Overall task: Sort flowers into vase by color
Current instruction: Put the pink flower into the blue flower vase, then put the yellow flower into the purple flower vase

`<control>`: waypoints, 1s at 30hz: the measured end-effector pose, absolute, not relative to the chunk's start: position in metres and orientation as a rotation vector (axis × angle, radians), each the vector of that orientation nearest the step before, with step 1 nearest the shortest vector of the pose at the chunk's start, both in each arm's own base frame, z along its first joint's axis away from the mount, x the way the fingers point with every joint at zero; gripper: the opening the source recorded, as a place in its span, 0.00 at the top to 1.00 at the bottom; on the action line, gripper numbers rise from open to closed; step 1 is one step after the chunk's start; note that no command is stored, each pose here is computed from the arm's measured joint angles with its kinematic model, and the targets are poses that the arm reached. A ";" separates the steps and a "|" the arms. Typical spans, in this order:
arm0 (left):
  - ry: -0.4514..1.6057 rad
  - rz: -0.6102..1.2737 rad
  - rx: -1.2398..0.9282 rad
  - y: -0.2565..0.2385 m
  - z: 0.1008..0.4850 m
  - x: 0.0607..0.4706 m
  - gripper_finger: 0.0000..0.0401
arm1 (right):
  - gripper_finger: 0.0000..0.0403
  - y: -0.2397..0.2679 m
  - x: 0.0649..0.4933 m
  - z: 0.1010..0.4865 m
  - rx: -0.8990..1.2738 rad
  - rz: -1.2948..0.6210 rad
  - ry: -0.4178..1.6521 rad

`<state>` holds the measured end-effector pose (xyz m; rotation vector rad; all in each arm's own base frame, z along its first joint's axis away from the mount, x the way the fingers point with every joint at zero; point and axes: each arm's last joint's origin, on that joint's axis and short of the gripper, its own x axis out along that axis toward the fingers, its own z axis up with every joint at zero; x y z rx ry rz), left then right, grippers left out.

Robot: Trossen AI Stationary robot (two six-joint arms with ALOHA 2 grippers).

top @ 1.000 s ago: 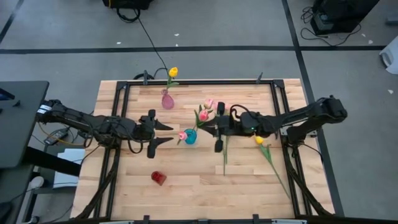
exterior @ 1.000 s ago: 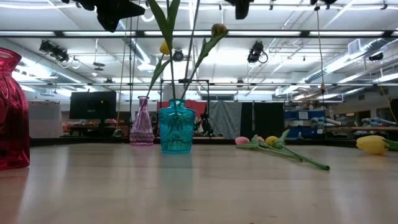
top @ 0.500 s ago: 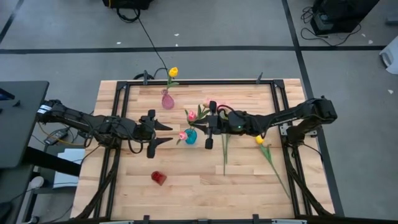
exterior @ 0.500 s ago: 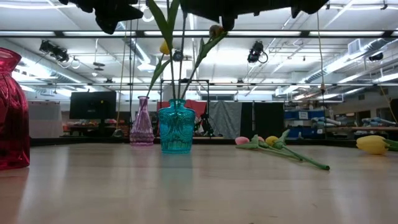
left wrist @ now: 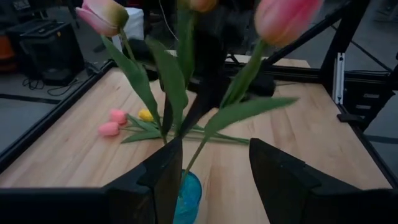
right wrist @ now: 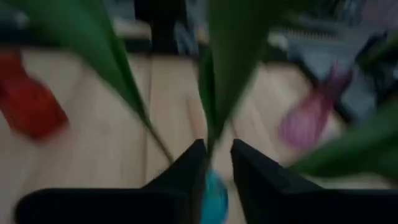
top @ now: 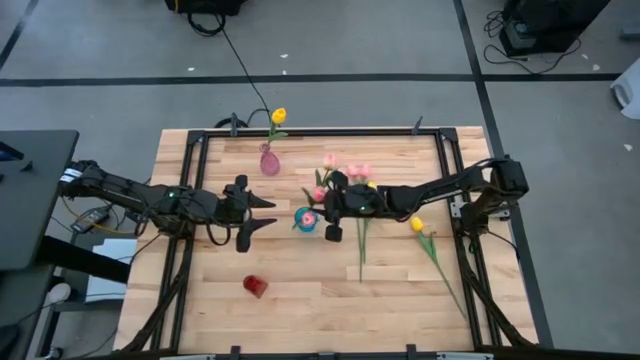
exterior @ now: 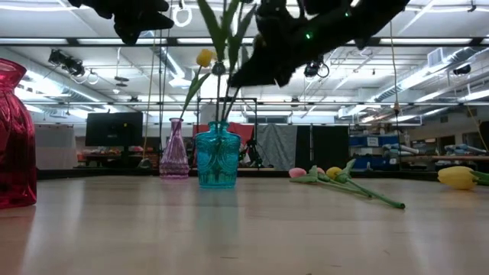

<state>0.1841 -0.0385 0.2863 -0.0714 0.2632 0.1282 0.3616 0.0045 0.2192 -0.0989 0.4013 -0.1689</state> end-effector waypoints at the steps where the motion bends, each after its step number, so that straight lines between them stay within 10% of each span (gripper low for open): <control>1: 0.266 0.129 -0.071 -0.038 0.286 0.184 0.52 | 0.74 0.004 0.359 0.219 -0.100 -0.175 0.430; 13: 0.245 0.128 -0.087 -0.037 0.290 0.179 0.52 | 0.51 0.008 0.292 0.268 0.136 -0.204 0.626; 20: 0.243 0.142 -0.106 -0.037 0.290 0.179 0.52 | 0.55 -0.003 0.260 0.232 0.378 -0.541 1.046; 30: 0.242 0.154 -0.107 -0.036 0.290 0.179 0.52 | 0.58 0.002 0.282 0.175 0.475 -0.547 1.296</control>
